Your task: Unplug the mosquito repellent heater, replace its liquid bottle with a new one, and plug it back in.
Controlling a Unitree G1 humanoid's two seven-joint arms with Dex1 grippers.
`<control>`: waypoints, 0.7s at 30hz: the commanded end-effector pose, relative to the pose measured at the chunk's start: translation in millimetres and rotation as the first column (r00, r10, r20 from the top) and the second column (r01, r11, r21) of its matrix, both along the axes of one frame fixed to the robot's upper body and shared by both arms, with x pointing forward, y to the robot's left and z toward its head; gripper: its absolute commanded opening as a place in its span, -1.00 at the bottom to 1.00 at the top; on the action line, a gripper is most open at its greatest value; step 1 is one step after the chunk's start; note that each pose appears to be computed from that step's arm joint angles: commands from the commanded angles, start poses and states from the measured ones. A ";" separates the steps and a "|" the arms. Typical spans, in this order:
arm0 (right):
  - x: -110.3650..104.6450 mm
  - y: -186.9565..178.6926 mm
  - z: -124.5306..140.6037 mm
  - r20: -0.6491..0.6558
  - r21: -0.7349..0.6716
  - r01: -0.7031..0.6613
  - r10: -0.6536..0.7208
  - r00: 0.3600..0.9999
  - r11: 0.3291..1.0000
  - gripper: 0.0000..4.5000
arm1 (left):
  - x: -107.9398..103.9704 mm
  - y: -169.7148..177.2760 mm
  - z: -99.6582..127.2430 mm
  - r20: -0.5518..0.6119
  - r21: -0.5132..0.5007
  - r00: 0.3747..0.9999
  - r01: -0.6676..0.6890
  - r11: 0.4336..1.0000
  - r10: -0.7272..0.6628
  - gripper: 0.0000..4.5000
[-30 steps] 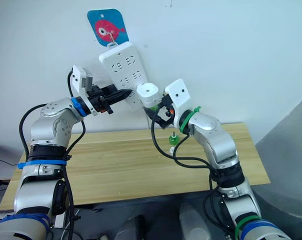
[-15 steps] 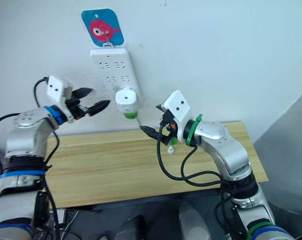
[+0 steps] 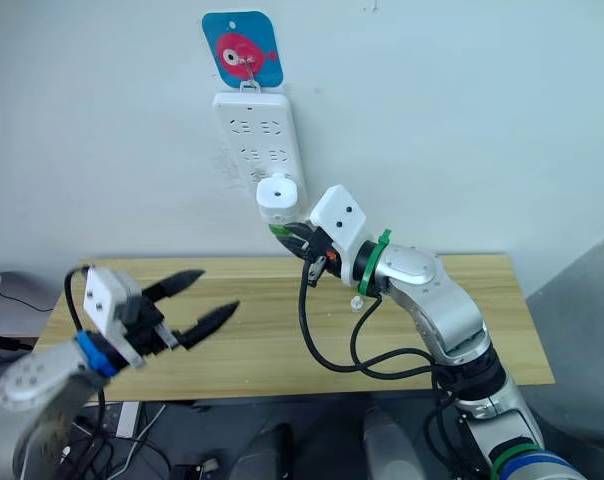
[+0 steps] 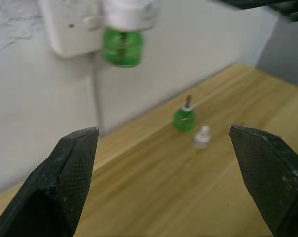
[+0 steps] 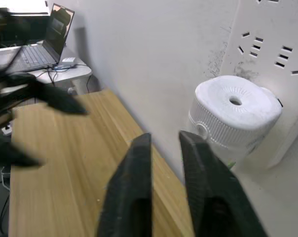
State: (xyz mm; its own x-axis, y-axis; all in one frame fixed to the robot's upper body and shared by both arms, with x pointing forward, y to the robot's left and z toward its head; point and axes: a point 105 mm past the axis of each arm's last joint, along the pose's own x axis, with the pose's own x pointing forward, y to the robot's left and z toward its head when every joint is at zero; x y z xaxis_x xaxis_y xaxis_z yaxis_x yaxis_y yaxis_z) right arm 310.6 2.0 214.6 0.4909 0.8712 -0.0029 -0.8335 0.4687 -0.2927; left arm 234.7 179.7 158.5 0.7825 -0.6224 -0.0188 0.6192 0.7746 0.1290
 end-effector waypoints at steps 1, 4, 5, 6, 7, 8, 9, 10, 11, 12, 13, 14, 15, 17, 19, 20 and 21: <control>1.7 6.0 9.3 0.047 0.022 0.008 -0.009 0.999 1.000 -0.99 | -16.9 -17.0 15.7 0.119 0.014 0.993 -0.024 1.000 0.022 1.00; 5.9 9.5 8.6 0.043 0.031 0.018 -0.019 0.999 0.999 -0.99 | -24.2 -24.2 12.1 0.133 0.006 0.990 -0.046 0.999 0.045 1.00; 7.3 10.8 8.4 0.041 0.034 0.020 -0.022 0.999 0.999 -0.99 | -24.7 -24.2 11.4 0.137 0.003 0.989 -0.062 0.998 0.061 1.00; 9.2 12.0 8.2 0.039 0.038 0.025 -0.026 0.999 0.999 -0.99 | -24.7 -23.9 10.9 0.142 0.003 0.987 -0.075 0.997 0.074 1.00; 11.1 12.7 8.1 0.038 0.040 0.030 -0.032 0.999 0.999 -0.99 | -24.2 -23.6 10.6 0.145 0.002 0.986 -0.083 0.997 0.082 1.00; 13.4 13.2 7.8 0.038 0.042 0.036 -0.038 0.999 0.998 -0.99 | -22.7 -21.9 10.8 0.152 0.001 0.983 -0.101 0.995 0.100 1.00; 16.2 13.3 7.8 0.037 0.046 0.047 -0.049 0.998 0.998 -0.99 | -20.2 -18.8 10.4 0.154 -0.004 0.980 -0.126 0.992 0.125 1.00; 18.9 13.1 8.0 0.038 0.049 0.057 -0.058 0.998 0.997 -0.99 | -18.7 -17.8 9.9 0.156 -0.003 0.979 -0.132 0.991 0.131 1.00; 21.0 13.2 8.3 0.038 0.052 0.062 -0.064 0.997 0.997 -0.99 | -18.1 -18.0 9.8 0.163 0.007 0.979 -0.127 0.992 0.124 1.00; 22.4 13.4 8.6 0.038 0.054 0.065 -0.067 0.997 0.996 -0.99 | -17.9 -18.3 9.5 0.164 0.011 0.979 -0.123 0.992 0.119 1.00; 23.5 13.8 8.9 0.040 0.054 0.066 -0.068 0.997 0.996 -0.99 | -17.9 -18.7 8.4 0.158 0.010 0.980 -0.121 0.993 0.117 1.00; 24.5 14.2 9.1 0.040 0.055 0.067 -0.070 0.997 0.996 -0.99 | -18.0 -19.6 8.4 0.160 0.014 0.981 -0.115 0.993 0.111 1.00; 26.0 14.1 9.1 0.040 0.056 0.071 -0.074 0.996 0.996 -0.99 | -17.8 -20.7 8.4 0.163 0.016 0.981 -0.109 0.994 0.105 1.00; 28.7 13.6 7.6 0.035 0.052 0.078 -0.080 0.996 0.996 -0.99 | -17.0 -22.0 7.7 0.160 0.014 0.982 -0.109 0.994 0.105 1.00; 30.1 13.2 6.0 0.025 0.050 0.080 -0.081 0.996 0.996 -0.99 | -16.2 -22.4 7.3 0.157 0.012 0.982 -0.110 0.994 0.107 1.00; 31.3 12.7 5.6 0.023 0.051 0.086 -0.087 0.996 0.995 -0.99 | -15.5 -21.9 7.0 0.155 0.011 0.982 -0.113 0.994 0.110 1.00; 32.3 12.2 5.3 0.021 0.054 0.092 -0.094 0.995 0.994 -0.99 | -14.6 -21.3 6.7 0.153 0.011 0.982 -0.116 0.993 0.113 1.00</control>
